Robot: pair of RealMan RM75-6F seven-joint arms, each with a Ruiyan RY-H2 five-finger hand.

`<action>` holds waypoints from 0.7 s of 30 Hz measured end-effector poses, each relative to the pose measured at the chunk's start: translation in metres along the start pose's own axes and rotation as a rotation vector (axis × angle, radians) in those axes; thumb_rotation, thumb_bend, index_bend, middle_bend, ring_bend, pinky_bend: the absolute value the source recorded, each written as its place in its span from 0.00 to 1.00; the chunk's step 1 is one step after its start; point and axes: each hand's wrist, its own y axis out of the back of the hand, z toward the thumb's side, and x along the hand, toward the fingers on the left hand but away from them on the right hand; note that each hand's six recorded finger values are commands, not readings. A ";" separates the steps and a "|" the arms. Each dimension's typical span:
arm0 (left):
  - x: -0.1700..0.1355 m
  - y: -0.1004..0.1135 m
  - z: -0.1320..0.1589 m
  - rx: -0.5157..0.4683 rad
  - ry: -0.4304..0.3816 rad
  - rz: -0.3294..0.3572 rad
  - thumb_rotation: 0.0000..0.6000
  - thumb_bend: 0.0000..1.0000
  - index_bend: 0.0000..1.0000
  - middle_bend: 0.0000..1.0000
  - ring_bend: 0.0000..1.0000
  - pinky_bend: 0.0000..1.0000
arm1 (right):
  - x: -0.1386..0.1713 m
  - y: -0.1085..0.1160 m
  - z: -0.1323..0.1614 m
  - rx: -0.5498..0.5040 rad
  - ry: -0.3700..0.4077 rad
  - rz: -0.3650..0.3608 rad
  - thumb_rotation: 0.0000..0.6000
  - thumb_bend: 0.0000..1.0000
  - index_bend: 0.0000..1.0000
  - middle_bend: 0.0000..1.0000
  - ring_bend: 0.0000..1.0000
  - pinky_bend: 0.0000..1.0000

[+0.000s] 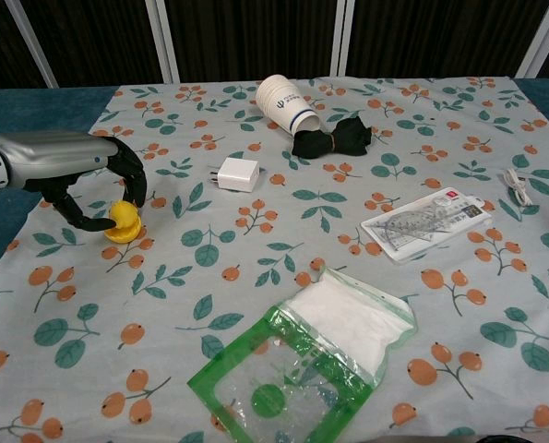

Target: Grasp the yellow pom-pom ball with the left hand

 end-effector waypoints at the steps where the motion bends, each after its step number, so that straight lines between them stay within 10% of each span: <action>1: 0.000 -0.001 0.000 0.003 -0.002 -0.003 1.00 0.32 0.36 0.37 0.10 0.01 | 0.000 0.000 0.000 0.000 0.000 0.000 1.00 0.22 0.11 0.11 0.10 0.20; 11: -0.008 0.005 -0.001 0.006 -0.003 -0.012 1.00 0.32 0.18 0.20 0.05 0.01 | 0.000 0.000 0.000 -0.002 0.000 0.000 1.00 0.22 0.11 0.11 0.10 0.20; 21: -0.022 0.050 -0.006 -0.038 0.002 0.141 1.00 0.31 0.11 0.11 0.00 0.01 | 0.000 0.000 -0.001 -0.001 -0.003 -0.001 1.00 0.22 0.11 0.11 0.10 0.20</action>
